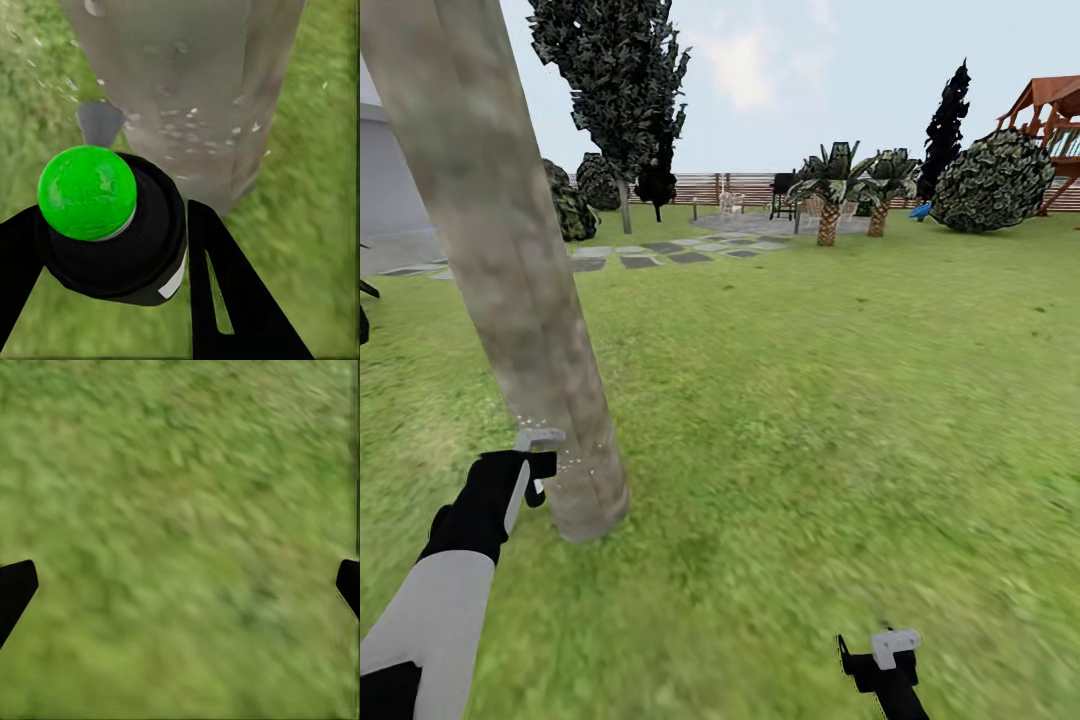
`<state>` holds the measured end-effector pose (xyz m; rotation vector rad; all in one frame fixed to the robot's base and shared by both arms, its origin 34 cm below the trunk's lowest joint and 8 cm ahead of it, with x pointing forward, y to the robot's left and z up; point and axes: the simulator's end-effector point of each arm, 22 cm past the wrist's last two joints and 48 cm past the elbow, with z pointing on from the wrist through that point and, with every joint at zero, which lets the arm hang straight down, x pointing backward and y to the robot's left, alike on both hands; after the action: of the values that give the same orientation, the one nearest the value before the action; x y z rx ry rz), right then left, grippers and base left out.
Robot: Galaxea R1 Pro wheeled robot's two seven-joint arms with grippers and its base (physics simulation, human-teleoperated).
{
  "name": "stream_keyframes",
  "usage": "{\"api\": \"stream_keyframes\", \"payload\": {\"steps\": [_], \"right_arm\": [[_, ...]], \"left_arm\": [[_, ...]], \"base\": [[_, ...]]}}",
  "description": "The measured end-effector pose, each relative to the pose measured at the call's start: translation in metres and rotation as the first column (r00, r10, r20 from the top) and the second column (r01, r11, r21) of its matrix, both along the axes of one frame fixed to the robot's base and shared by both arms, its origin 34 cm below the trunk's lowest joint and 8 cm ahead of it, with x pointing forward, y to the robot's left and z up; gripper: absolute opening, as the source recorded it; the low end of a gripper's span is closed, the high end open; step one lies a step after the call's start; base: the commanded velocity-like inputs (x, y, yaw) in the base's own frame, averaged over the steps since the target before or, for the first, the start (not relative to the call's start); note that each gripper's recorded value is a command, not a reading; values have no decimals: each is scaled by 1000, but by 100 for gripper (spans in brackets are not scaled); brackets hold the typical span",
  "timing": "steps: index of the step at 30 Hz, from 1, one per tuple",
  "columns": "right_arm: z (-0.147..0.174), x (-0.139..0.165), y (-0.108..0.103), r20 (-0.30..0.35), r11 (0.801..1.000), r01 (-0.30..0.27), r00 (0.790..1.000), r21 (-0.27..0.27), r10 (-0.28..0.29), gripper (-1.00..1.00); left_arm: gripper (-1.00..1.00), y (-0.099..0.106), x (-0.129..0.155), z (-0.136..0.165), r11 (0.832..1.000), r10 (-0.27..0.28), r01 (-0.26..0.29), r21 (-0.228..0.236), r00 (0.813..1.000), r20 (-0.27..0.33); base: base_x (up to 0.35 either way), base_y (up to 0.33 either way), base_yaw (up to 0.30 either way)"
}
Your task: In the garden, pick up the pesticide atomizer on the floor and spray pesticide onto both trees until each tree trunk is fully covered.
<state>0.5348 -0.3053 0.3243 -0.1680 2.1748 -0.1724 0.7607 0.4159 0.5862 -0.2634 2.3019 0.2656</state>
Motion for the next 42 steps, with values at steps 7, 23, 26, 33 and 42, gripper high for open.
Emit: {"api": "stream_keyframes", "payload": {"steps": [7, 23, 26, 33, 42], "right_arm": [[0, 0, 0, -1, 1000, 0, 1000, 0, 0, 100], [0, 0, 0, -1, 1000, 0, 1000, 0, 0, 100], [0, 0, 0, -1, 1000, 0, 1000, 0, 0, 100], [0, 0, 0, -1, 1000, 0, 1000, 0, 0, 100], [0, 0, -1, 0, 1000, 0, 1000, -1, 0, 100]], "left_arm": [[-100, 1, 0, 0, 1000, 1, -1, 1, 1000, 0], [-100, 6, -2, 0, 1000, 11, -11, 3, 1000, -1], [-100, 6, -2, 0, 1000, 12, -12, 3, 1000, -1], [-100, 6, -3, -3, 1000, 11, -11, 9, 1000, -8], [-100, 13, -6, -6, 1000, 21, -21, 13, 1000, -17]], "base": [[4, -275, 0], [165, -244, 148], [231, -201, 276], [55, -260, 83], [24, -275, 0]]}}
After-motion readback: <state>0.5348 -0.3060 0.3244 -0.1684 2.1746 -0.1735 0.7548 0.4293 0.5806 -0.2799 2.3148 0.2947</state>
